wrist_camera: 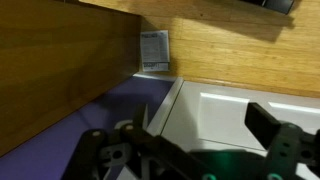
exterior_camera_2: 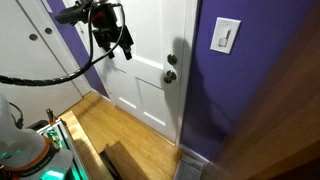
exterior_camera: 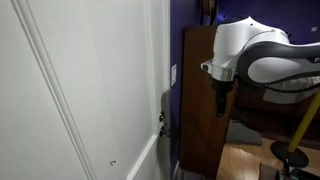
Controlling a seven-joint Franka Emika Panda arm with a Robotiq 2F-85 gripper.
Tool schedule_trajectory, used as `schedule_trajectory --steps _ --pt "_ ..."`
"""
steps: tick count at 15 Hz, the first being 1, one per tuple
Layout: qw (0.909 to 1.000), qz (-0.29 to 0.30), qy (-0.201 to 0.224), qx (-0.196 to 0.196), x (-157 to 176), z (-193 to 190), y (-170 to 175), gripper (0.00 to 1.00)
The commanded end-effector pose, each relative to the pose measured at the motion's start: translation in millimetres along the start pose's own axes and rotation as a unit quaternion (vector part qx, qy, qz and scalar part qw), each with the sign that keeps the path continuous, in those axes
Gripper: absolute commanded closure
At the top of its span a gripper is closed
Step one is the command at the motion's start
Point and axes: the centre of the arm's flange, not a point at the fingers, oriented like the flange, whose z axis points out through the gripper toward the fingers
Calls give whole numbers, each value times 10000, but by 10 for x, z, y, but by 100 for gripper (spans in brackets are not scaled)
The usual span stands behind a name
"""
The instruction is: Turn the door knob to the right
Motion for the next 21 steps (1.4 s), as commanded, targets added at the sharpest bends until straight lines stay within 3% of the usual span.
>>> schedule_trajectory --steps 1,9,12,17,21 --pt "10000 0 0 0 0 0 0 0" --pt "10000 0 0 0 0 0 0 0" --pt "9995 -310 46 83 289 145 16 0" --pt "9984 -452 179 300 719 670 -86 0" --pt "9978 -239 182 595 916 1218 -124 0"
